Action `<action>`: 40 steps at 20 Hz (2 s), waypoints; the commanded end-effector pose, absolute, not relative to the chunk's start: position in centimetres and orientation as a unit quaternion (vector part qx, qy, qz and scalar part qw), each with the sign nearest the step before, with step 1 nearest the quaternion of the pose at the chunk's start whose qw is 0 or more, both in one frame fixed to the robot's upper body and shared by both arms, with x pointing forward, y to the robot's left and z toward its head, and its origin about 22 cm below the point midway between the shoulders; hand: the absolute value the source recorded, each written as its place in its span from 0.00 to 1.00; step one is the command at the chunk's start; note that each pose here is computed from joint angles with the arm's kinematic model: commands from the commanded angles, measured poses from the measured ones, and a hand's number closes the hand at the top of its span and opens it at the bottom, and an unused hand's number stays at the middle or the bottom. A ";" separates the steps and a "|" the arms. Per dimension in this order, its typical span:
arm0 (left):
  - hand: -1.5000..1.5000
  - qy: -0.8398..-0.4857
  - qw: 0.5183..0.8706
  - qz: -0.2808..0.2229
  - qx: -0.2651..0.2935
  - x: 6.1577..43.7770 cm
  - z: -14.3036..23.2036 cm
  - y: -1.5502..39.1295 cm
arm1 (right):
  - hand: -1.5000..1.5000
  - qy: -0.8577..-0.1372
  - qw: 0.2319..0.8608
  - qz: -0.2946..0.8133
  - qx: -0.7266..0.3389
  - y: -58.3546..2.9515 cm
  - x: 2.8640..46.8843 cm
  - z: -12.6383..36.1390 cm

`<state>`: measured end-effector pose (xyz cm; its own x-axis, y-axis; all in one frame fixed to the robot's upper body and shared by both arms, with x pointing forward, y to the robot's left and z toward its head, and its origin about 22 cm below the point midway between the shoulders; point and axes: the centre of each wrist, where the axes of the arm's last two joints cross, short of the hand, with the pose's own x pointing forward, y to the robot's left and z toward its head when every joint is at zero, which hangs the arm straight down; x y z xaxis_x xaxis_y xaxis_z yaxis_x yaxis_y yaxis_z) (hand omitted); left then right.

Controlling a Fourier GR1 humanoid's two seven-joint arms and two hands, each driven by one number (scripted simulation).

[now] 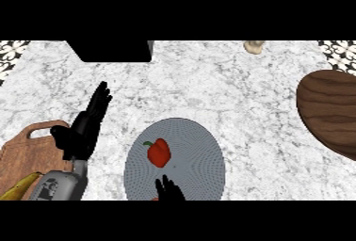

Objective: Pick the squash from the placemat and place it in the bowl

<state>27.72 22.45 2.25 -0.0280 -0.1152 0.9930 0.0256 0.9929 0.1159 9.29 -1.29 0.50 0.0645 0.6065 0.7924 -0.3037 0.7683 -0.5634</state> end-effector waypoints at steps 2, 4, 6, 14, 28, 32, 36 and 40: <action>0.50 -0.720 0.691 -0.053 0.040 27.1 4.7 22.6 | 0.00 -0.587 0.717 0.331 -0.178 -0.9 10.0 -1.7; 0.50 -0.716 0.696 -0.049 0.029 27.5 1.9 20.7 | 0.00 -0.578 0.717 0.350 -0.172 -1.2 10.5 -1.0; 0.50 -0.717 0.694 -0.056 0.025 28.0 1.1 21.3 | 0.00 -0.570 0.719 0.361 -0.164 -1.8 11.0 -1.6; 0.50 -0.717 0.694 -0.058 0.025 26.1 2.3 21.4 | 1.00 -0.587 0.655 0.453 -0.145 0.0 10.0 -3.3; 0.50 -0.721 0.690 -0.053 0.023 28.5 3.6 21.6 | 1.00 -0.621 0.593 0.512 0.008 -10.6 5.8 -1.6; 0.50 -0.721 0.690 -0.056 0.023 28.4 3.6 21.4 | 1.00 -0.677 0.538 0.500 0.049 -12.8 5.9 0.4; 0.50 -0.718 0.694 -0.049 0.027 28.3 3.2 21.9 | 1.00 -0.740 0.489 0.452 0.095 -14.4 5.7 3.7; 0.50 -0.711 0.701 -0.046 0.033 28.1 3.1 22.0 | 1.00 -0.789 0.422 0.439 0.075 -17.3 6.9 6.6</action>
<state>28.14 21.73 3.17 -0.0286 -0.1079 0.9938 0.0312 0.9936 0.1088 7.24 -15.10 2.81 -0.5268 0.3751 0.7628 -0.5204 0.5672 -0.6383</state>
